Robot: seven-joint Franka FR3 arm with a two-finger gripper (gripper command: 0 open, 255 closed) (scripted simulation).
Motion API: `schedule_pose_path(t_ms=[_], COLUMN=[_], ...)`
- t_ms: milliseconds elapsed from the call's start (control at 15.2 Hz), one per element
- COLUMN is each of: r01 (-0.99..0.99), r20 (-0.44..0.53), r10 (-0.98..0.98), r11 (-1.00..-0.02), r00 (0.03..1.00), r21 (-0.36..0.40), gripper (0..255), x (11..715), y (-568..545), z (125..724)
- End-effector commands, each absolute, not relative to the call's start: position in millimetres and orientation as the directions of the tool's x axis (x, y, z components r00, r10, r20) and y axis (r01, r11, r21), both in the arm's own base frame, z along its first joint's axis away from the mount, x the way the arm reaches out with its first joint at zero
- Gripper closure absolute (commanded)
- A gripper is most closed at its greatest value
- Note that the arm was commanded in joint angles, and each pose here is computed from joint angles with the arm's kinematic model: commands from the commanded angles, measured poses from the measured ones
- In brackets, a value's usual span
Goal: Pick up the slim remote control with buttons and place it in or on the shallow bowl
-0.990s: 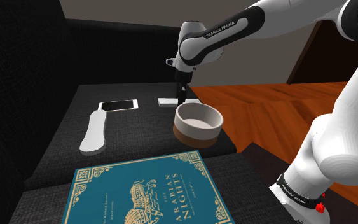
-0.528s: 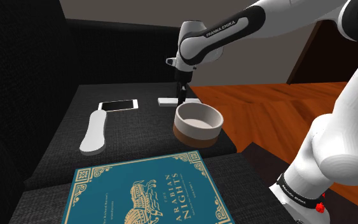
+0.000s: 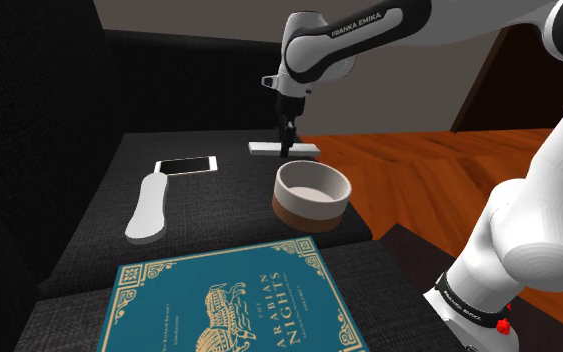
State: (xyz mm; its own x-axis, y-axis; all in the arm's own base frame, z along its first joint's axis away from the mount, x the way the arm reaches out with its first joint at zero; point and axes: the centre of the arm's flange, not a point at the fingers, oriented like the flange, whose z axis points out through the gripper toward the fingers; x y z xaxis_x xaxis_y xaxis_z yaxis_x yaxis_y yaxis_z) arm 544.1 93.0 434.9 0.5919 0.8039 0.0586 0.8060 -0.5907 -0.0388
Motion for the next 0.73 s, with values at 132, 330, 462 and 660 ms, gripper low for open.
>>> schedule_pose_path(t_ms=[132,330,462,660], r01=[0.806,0.806,0.806,0.806], r20=[0.059,0.059,0.059,0.059], r10=[0.804,0.804,0.804,0.804], r11=[-0.591,-0.591,-0.591,-0.591], r00=[0.592,0.592,0.592,0.592], r21=[-0.039,-0.039,-0.039,-0.039], gripper=[255,255,255,255], x=[544.4,544.4,544.4,544.4], y=[92.4,92.4,92.4,92.4], z=[455.4,471.2,481.8,497.6])
